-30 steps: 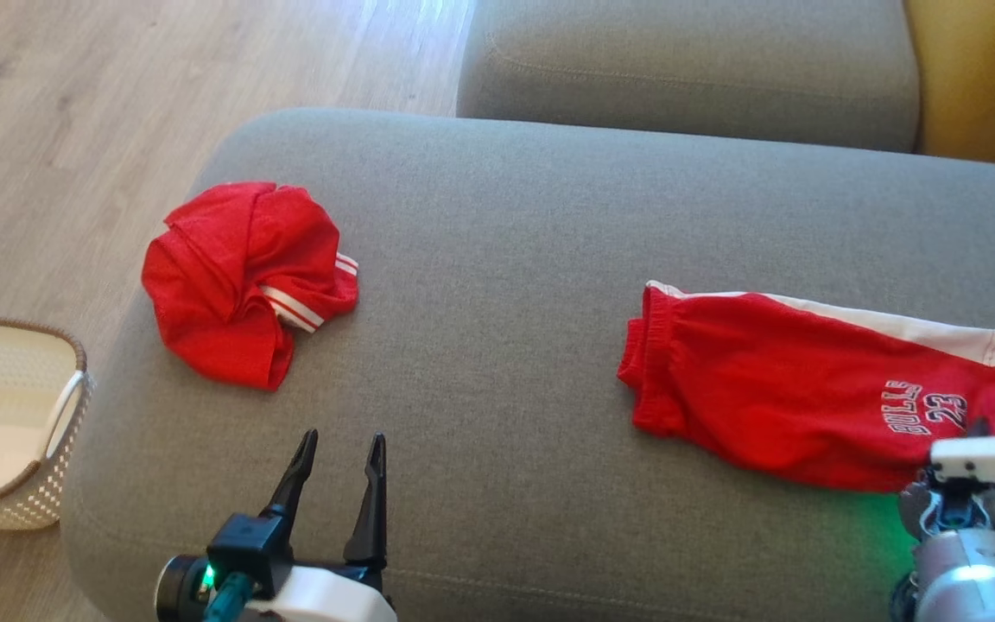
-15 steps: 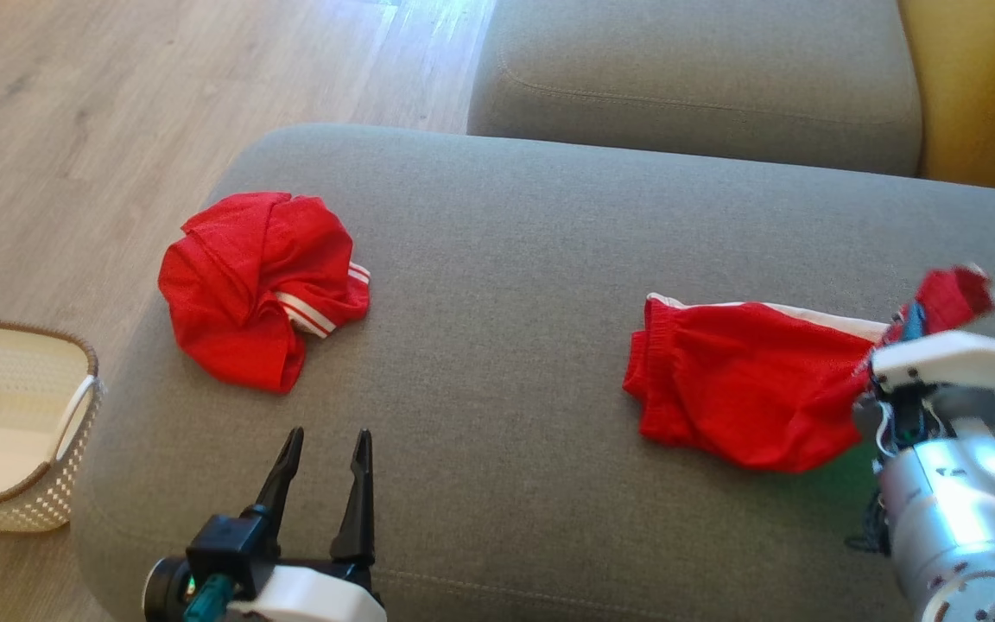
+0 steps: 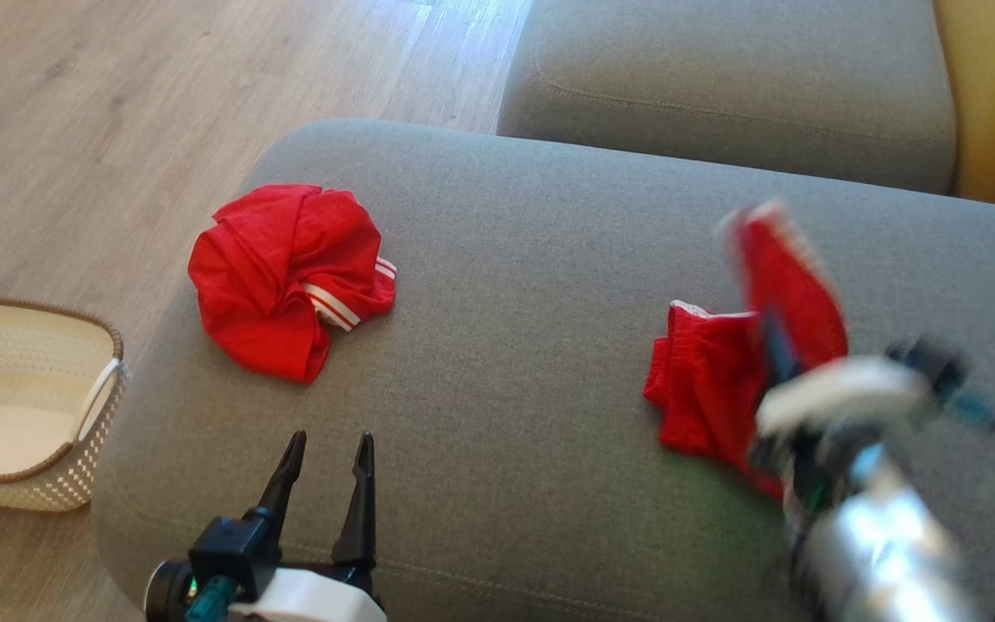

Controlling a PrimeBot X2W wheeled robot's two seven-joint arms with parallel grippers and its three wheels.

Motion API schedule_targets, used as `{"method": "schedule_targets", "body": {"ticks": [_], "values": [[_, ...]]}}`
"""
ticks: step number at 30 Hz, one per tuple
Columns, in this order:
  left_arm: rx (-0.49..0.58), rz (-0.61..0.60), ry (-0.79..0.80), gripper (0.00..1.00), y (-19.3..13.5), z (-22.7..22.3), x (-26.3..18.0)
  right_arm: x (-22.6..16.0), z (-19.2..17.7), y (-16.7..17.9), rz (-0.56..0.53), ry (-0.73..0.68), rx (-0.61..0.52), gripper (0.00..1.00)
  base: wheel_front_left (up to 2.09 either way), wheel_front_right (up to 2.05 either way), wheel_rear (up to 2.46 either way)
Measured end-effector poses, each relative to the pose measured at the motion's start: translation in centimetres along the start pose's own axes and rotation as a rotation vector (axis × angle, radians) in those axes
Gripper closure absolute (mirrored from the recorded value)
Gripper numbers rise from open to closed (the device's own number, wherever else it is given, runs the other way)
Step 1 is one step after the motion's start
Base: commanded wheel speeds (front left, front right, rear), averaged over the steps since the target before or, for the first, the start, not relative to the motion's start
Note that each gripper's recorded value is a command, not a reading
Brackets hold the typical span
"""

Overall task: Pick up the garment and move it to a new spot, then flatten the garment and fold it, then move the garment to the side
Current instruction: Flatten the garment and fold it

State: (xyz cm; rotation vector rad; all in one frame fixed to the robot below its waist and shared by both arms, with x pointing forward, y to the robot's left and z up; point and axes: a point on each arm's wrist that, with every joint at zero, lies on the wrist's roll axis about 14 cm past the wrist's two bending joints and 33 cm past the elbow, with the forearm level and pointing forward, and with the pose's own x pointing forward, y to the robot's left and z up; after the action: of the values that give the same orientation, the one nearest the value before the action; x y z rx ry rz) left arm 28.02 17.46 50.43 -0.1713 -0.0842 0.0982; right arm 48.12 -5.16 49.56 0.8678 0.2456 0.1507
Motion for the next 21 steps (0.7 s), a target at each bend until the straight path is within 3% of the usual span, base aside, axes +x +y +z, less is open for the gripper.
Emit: {"method": "schedule_targets", "body": {"ticks": [4,6,21], "values": [[0.000,0.004,0.003,0.00,0.1,-0.1,-0.1,-4.5,-6.9,-3.8,-0.034,0.147,-0.044,1.00,0.00,0.00,0.00],[0.001,0.006,0.003,0.00,0.2,-0.1,-0.1,-5.8,-8.4,-5.2,-0.058,0.187,-0.066,1.00,0.00,0.00,0.00],[0.001,0.013,0.017,0.00,0.3,-0.5,-0.1,-4.4,-8.2,-3.0,0.019,0.185,-0.135,1.00,0.00,0.00,0.00]]}}
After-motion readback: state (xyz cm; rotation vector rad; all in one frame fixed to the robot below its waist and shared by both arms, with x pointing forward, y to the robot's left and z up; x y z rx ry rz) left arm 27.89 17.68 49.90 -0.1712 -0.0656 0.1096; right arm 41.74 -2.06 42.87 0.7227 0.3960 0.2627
